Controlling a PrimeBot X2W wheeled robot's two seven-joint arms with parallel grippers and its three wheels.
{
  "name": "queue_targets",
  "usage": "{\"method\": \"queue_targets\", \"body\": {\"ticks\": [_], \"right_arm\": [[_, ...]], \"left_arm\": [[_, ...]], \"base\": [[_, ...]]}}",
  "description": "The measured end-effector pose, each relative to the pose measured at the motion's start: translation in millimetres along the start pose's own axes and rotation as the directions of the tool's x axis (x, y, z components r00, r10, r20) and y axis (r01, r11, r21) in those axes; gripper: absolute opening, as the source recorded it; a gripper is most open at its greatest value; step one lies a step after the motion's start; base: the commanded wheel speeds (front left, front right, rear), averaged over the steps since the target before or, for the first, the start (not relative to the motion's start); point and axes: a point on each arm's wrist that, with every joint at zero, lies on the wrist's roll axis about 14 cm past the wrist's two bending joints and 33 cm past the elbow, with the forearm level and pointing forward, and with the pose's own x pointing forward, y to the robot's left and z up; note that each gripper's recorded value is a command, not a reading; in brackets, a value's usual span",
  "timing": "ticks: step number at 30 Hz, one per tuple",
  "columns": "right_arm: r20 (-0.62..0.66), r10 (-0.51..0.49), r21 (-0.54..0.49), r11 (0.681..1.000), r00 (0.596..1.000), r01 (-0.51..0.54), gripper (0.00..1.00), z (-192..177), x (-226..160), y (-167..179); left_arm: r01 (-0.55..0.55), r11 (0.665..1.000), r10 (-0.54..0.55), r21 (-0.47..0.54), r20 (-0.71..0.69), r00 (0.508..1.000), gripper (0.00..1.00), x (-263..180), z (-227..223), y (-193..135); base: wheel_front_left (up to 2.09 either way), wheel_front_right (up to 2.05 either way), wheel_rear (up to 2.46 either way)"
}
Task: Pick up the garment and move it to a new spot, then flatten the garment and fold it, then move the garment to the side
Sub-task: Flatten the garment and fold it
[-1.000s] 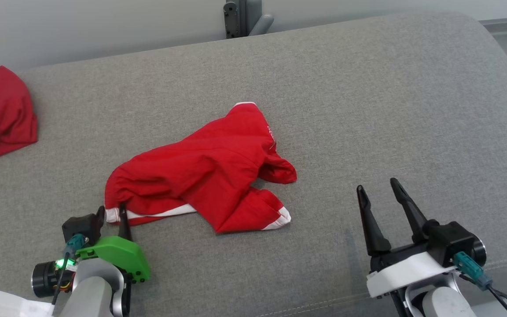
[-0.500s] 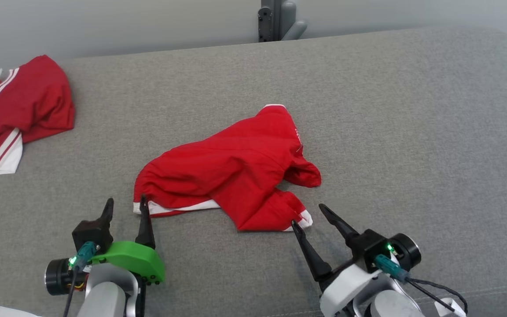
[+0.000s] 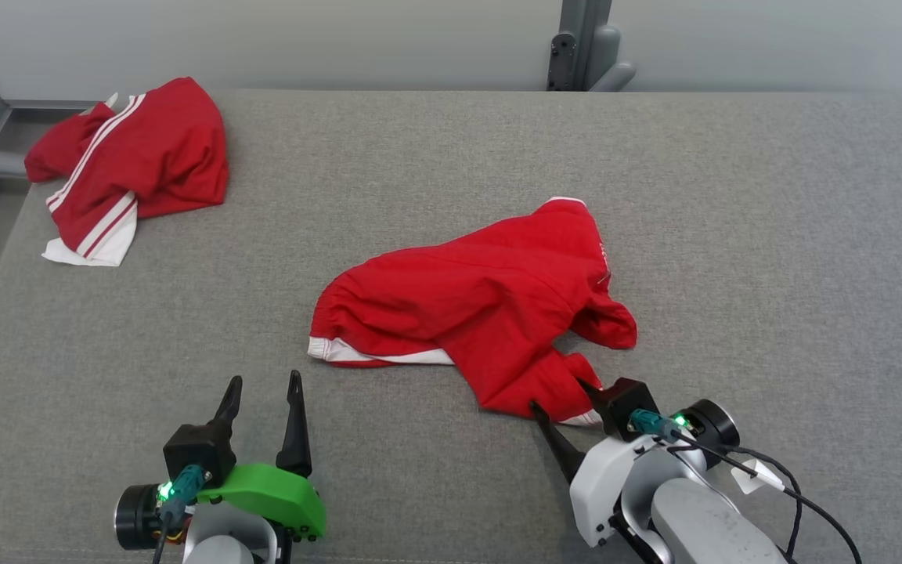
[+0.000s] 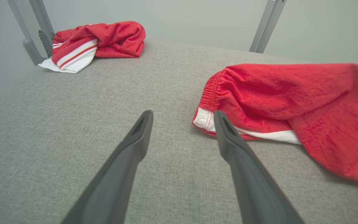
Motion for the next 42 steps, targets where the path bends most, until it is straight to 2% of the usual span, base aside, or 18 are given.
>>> {"method": "queue_targets", "body": {"ticks": [2,3,4,8,12,15,19,24,29,30,31,32,33,37,42], "right_arm": [[-0.011,0.008,-0.002,1.0,1.0,-0.008,0.45,-1,3,1],[-0.009,0.015,-0.003,1.0,1.0,-0.015,0.29,0,4,3],[-0.004,0.023,-0.004,1.0,1.0,-0.023,0.0,2,5,5],[0.047,0.015,0.033,0.999,0.999,-0.017,0.0,15,6,4],[0.152,-0.071,0.151,0.987,0.986,0.047,0.0,42,1,-17],[0.194,-0.174,0.253,0.96,0.965,0.122,0.0,51,-10,-43],[0.201,-0.31,0.353,0.908,0.929,0.227,0.0,47,-31,-80],[0.155,-0.411,0.438,0.844,0.898,0.31,0.0,32,-46,-110],[0.095,-0.418,0.427,0.837,0.903,0.343,0.0,17,-44,-120],[0.086,-0.415,0.415,0.841,0.906,0.346,0.04,16,-42,-122],[0.079,-0.412,0.398,0.848,0.908,0.35,0.27,14,-42,-123],[0.072,-0.413,0.389,0.85,0.908,0.355,0.39,12,-41,-125],[0.07,-0.413,0.38,0.853,0.908,0.359,1.0,11,-40,-127],[0.073,-0.418,0.328,0.867,0.905,0.374,1.0,10,-44,-134],[0.125,-0.467,0.298,0.859,0.875,0.416,1.0,22,-61,-153]], "left_arm": [[-0.011,1.0,0.011,-0.002,0.007,1.0,1.0,-3,2,3],[-0.017,1.0,0.017,-0.003,0.009,1.0,1.0,-5,2,5],[-0.021,1.0,0.021,-0.004,0.009,1.0,1.0,-6,2,6],[-0.028,1.0,0.028,-0.007,0.01,1.0,1.0,-9,2,7],[-0.017,1.0,0.017,-0.01,0.008,1.0,1.0,-9,0,2],[-0.004,1.0,0.004,-0.012,0.007,1.0,1.0,-9,-1,-2],[0.017,1.0,-0.017,-0.012,0.008,1.0,1.0,-6,0,-9],[0.028,1.0,-0.028,-0.012,0.0,1.0,1.0,-3,-3,-12],[0.031,0.999,-0.031,-0.012,-0.011,0.999,1.0,-2,-6,-12],[0.031,0.999,-0.031,-0.012,-0.012,0.999,1.0,-3,-6,-12],[0.032,0.999,-0.033,-0.012,-0.014,0.999,1.0,-3,-7,-12],[0.032,0.999,-0.032,-0.012,-0.016,0.999,1.0,-3,-8,-12],[0.033,0.999,-0.034,-0.012,-0.017,0.999,1.0,-4,-8,-12],[0.05,0.999,-0.05,-0.013,-0.006,0.999,1.0,-2,-5,-17],[0.076,0.997,-0.076,-0.015,0.017,0.997,1.0,1,3,-26]], "base": [[0.0,0.0,0.0],[0.0,0.0,0.0],[0.0,0.0,0.0],[0.0,0.0,0.0],[0.0,0.0,0.0],[0.0,0.0,0.0],[0.0,0.0,0.0],[0.0,0.0,0.0],[0.0,0.0,0.0],[0.0,0.0,0.0],[0.0,0.0,0.0],[0.0,0.0,0.0],[0.0,0.0,0.0],[0.0,0.0,0.0],[0.0,0.0,0.0]]}}
